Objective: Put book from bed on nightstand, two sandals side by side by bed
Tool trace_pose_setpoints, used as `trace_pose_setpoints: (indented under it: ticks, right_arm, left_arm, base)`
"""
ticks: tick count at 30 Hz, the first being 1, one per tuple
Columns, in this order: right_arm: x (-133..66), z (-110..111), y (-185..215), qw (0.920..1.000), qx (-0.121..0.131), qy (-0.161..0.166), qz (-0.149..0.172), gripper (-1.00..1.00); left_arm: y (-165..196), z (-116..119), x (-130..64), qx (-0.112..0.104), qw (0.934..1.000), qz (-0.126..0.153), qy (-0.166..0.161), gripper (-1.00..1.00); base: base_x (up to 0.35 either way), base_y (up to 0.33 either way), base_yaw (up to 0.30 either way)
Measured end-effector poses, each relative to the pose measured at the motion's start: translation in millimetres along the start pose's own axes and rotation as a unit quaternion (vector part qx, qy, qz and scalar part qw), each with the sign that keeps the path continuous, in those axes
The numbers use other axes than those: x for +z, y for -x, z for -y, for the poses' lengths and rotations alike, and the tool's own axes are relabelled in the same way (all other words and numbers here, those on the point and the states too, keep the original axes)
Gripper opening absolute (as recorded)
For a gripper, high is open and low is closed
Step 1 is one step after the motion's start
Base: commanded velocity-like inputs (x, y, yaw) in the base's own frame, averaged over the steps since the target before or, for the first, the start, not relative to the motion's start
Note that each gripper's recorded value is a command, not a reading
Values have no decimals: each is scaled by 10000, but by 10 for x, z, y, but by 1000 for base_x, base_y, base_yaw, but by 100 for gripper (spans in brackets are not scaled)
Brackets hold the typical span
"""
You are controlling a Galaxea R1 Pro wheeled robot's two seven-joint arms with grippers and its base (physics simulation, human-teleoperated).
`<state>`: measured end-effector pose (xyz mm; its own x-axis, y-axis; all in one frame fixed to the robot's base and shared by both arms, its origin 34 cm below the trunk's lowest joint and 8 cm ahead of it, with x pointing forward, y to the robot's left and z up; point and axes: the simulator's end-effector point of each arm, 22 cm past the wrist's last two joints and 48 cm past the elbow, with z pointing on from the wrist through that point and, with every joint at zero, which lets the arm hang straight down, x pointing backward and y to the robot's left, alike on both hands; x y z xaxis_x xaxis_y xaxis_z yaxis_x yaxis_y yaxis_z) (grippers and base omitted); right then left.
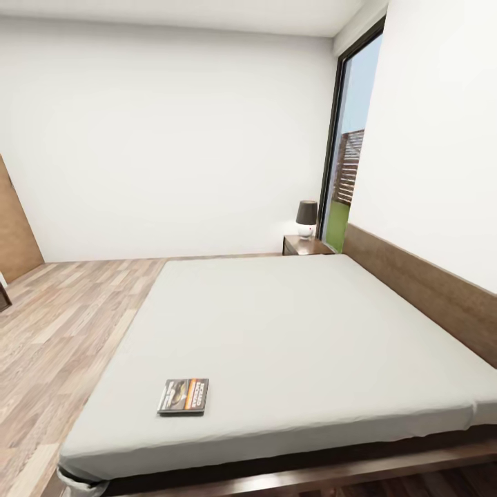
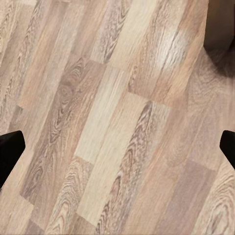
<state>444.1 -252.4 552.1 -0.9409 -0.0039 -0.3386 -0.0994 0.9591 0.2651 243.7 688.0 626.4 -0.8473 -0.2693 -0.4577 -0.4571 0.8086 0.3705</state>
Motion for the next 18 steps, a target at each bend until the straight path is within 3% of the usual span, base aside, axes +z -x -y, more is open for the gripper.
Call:
trace_pose_setpoints:
  ticks: [18]
  right_arm:
    - [-186, -90, -168, 9998, -158, 9, -127, 100]
  left_arm:
    - [123, -84, -182, 12, 10000, 70, -6, 100]
  base:
    - [0, 0, 0]
